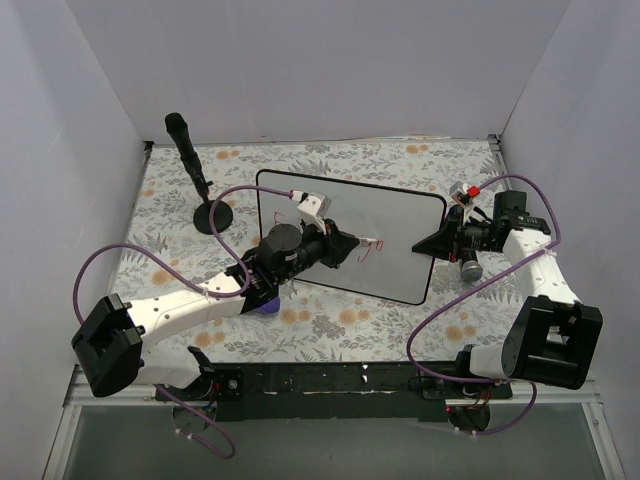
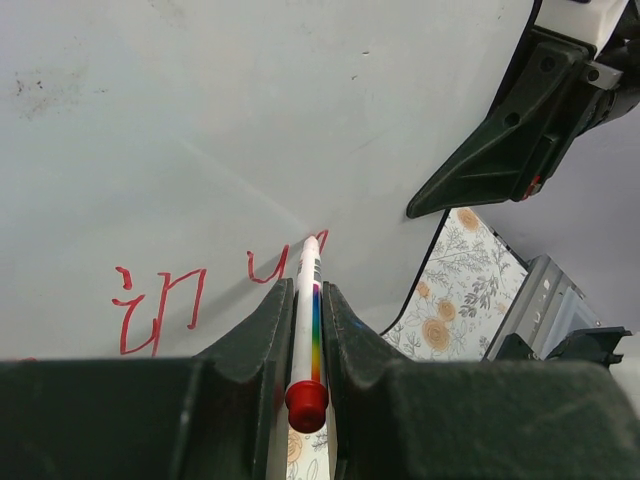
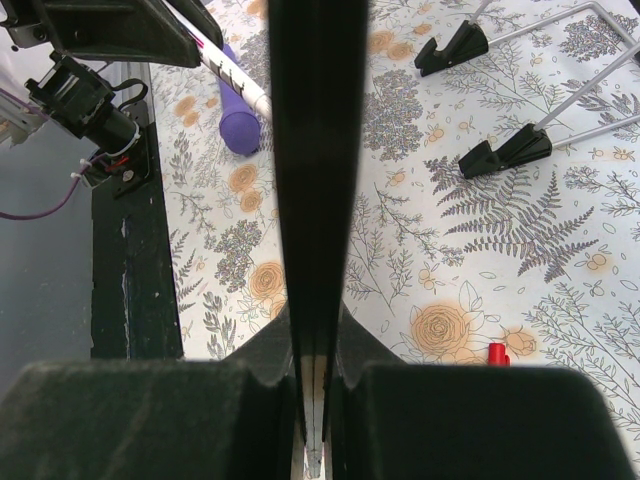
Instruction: Write a sentence on the whiteboard
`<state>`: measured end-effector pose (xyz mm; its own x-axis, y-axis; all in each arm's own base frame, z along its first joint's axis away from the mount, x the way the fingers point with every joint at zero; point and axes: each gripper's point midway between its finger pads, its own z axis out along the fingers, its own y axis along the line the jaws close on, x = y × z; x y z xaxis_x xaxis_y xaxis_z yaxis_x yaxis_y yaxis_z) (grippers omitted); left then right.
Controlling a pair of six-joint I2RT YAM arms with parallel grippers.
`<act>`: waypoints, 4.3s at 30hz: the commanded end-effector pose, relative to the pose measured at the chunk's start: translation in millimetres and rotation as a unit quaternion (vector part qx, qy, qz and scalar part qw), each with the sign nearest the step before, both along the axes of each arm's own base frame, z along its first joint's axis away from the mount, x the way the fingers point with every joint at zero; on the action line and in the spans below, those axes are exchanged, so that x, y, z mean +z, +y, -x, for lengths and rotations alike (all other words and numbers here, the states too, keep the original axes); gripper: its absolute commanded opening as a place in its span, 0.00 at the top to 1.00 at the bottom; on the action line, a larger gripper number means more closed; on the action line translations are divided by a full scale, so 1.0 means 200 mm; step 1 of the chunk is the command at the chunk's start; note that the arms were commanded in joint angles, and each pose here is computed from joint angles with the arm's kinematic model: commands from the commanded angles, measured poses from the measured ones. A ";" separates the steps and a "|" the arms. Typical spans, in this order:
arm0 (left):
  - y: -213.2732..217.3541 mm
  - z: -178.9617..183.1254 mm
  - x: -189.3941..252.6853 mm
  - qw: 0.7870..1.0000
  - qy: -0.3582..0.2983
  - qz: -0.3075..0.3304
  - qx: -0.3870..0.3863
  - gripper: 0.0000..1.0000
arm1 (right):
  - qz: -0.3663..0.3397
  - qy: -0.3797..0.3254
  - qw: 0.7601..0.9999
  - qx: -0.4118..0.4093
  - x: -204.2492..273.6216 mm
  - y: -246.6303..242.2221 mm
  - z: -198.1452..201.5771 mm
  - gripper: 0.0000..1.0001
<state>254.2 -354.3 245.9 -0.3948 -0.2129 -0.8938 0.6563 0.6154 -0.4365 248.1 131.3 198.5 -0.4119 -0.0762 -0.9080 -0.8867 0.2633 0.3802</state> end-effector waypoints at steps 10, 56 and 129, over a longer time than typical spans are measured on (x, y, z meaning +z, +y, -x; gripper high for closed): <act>0.00 0.12 0.24 0.995 -0.039 0.066 -0.058 1.00 | 0.016 -0.026 1.000 0.002 0.01 0.00 -0.02 0.99; -0.03 -0.01 -0.04 1.000 -0.003 0.000 -0.016 1.00 | 0.016 -0.026 1.000 0.003 0.02 0.00 -0.02 0.99; -0.07 0.03 -0.12 0.998 0.032 0.025 -0.037 1.00 | 0.016 -0.026 1.000 0.002 0.02 0.00 -0.01 0.99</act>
<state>245.2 -374.6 224.4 -0.4720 -0.2191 -0.8539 0.6806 0.5251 -0.5109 248.0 131.3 198.5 -0.4120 -0.0763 -0.9080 -0.8867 0.2632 0.3802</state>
